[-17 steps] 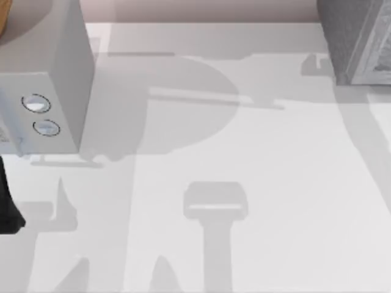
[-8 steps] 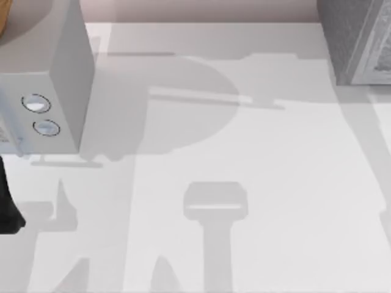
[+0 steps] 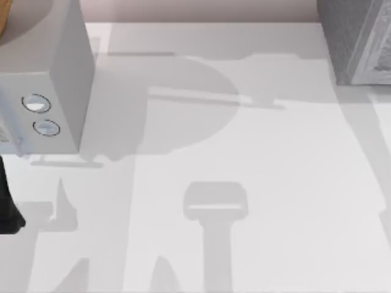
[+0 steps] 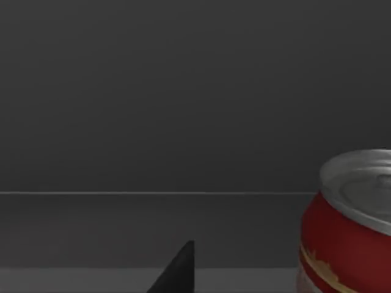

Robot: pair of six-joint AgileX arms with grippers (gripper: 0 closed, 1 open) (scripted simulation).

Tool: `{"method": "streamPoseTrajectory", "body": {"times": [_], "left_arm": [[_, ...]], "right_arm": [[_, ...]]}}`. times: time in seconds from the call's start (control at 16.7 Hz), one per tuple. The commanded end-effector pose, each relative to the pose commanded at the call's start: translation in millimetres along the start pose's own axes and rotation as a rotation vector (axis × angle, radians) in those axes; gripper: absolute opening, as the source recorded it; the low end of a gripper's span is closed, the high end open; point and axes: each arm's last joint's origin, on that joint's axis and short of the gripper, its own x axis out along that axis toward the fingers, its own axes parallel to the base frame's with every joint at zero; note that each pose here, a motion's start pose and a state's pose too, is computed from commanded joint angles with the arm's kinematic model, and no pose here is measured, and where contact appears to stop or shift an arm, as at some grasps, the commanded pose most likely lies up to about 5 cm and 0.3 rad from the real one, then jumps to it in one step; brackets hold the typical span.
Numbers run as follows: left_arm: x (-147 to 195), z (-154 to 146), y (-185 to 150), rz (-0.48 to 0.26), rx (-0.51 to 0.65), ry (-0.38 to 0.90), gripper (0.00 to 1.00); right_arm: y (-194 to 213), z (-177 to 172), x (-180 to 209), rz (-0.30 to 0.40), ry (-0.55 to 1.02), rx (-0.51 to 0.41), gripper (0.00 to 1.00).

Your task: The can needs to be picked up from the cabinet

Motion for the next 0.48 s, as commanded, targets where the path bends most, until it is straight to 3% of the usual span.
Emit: {"method": "streamPoseTrajectory", "body": {"times": [0.42, 0.48], "left_arm": [[0.0, 0.0, 0.0, 0.000, 0.000, 0.000, 1.00], [0.0, 0.0, 0.0, 0.000, 0.000, 0.000, 1.00]], "right_arm": [[0.0, 0.0, 0.0, 0.000, 0.000, 0.000, 0.02], [0.0, 0.0, 0.0, 0.000, 0.000, 0.000, 0.00]]}}
